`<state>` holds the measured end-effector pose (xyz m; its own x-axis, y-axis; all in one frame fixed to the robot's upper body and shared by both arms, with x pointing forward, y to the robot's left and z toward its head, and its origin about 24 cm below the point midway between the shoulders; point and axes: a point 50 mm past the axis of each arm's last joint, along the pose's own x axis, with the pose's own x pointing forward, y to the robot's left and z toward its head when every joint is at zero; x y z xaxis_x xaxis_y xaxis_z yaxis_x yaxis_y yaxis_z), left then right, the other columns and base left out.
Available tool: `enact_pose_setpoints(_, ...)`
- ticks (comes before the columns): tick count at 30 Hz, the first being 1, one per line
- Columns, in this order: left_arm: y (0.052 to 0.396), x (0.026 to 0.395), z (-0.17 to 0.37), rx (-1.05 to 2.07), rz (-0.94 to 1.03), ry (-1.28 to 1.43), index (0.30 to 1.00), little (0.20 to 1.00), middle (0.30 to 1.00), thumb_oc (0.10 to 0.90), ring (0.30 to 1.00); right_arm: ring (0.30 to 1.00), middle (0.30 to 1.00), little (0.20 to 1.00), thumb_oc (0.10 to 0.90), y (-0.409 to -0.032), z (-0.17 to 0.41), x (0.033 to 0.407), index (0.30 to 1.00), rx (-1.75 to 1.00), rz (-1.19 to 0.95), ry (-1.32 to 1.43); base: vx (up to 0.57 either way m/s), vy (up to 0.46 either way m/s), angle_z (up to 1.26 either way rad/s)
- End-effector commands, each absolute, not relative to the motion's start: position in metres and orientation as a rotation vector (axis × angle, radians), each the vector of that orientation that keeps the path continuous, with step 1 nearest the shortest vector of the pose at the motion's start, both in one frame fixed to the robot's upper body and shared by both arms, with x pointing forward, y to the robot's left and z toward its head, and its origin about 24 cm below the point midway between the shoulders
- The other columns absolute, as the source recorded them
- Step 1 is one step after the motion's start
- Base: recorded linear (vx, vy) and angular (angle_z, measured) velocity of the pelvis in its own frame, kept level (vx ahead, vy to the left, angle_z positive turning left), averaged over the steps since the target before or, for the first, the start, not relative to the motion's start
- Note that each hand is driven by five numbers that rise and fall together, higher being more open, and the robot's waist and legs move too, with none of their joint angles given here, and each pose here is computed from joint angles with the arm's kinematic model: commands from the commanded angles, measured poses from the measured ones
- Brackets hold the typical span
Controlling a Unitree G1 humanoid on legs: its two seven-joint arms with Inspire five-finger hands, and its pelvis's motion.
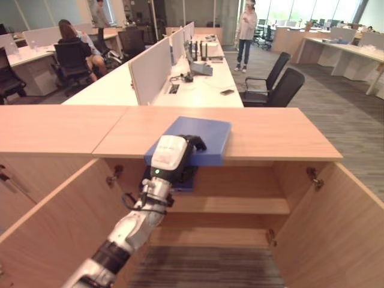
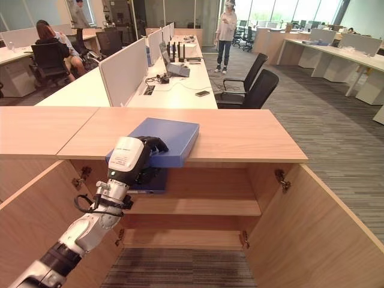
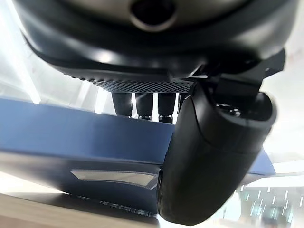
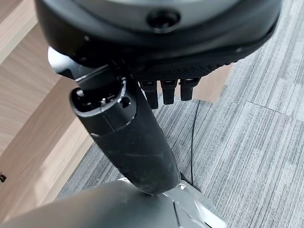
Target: Put the empty folder in the office cabinet
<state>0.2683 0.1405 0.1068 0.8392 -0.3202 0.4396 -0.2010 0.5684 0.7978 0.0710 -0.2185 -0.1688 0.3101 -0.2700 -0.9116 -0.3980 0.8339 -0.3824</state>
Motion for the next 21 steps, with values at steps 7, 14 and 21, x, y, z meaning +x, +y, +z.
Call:
enact_pose_setpoints(7, 0.134, 0.243, 0.162, 0.487, -0.248, -0.735, 0.3, 0.3, 0.3, 0.4, 0.3, 0.9, 0.9, 0.9, 0.8, -0.211, -0.164, 0.102, 0.9, -0.576, 0.06, 1.19, -0.01, -0.004, 0.11)
enact_pose_setpoints(14, 0.136, 0.231, 0.185, -0.261, -0.661, -0.577, 0.3, 0.3, 0.3, 0.4, 0.3, 0.9, 0.9, 0.9, 0.8, -0.212, -0.164, 0.103, 0.9, -0.587, 0.15, 1.216, 0.0, 0.0, 0.01)
enact_pose_setpoints(21, 0.137, 0.234, 0.162, -0.497, -0.73, -0.396, 0.3, 0.3, 0.3, 0.4, 0.3, 0.9, 0.9, 0.9, 0.8, -0.208, -0.166, 0.099, 0.9, -0.594, 0.203, 1.21, 0.0, -0.002, -0.01)
